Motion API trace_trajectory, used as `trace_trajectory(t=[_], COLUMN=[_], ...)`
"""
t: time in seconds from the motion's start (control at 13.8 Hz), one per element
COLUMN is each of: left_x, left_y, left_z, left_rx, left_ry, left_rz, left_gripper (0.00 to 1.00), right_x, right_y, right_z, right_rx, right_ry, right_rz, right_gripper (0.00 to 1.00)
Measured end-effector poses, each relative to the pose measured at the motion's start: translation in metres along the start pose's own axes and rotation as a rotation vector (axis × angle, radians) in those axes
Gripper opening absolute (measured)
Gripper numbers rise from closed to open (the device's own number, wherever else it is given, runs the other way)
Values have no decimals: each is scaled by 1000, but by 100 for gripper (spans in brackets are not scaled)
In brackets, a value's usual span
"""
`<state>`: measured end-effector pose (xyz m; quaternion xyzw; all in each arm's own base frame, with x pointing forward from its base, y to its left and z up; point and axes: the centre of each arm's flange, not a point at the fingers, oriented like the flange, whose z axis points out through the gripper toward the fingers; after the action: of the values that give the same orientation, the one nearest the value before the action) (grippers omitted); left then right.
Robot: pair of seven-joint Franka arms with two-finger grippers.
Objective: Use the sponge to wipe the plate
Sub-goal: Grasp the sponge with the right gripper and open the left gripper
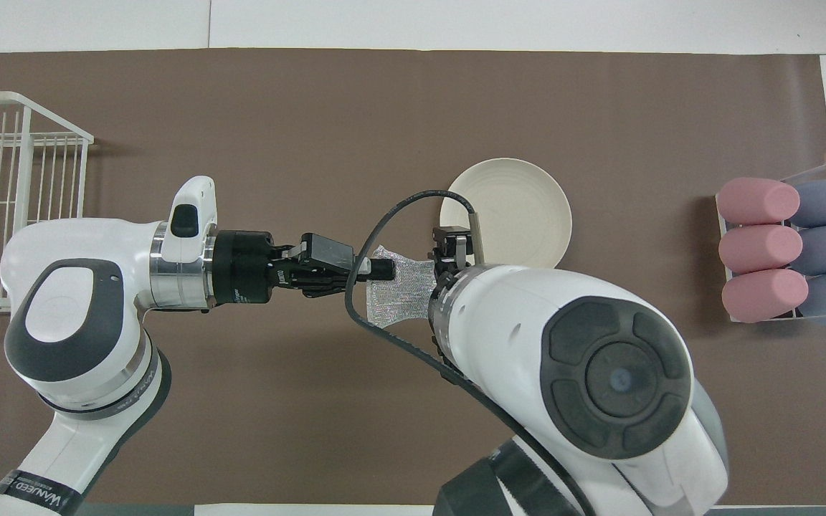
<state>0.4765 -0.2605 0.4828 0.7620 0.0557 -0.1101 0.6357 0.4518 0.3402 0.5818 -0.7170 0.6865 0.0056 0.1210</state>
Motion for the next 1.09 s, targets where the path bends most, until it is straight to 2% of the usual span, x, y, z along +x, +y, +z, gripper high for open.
trace_trajectory(t=[0.22,0.51,0.73,0.8,0.87,0.94,1.09], left_x=[0,-1,-1,-1,-1,-1,-2], left_y=[0,1,1,1,1,1,1], left_z=[0,0,0,0,-1,-1,-1], left_rx=[0,-2,-2,-3,-4,-5,-6], left_ry=[-1,-6,-6,-6,-8,-11,-14], left_rz=[0,1,2,2,2,1,1], left_gripper=[4,4,4,4,4,4,4], right_x=[-1,-5,-5,-4,-3,-2,-2], right_y=[-1,-3,-4,-3,-2,-1,-1], right_z=[-1,-1,6,10,13,15,16], right_rx=[10,23,37,33,31,29,29], right_ry=[-8,-83,-101,-98,-97,-95,-92], right_rz=[1,30,39,40,38,28,-7], right_gripper=[100,100,100,94,94,87,64])
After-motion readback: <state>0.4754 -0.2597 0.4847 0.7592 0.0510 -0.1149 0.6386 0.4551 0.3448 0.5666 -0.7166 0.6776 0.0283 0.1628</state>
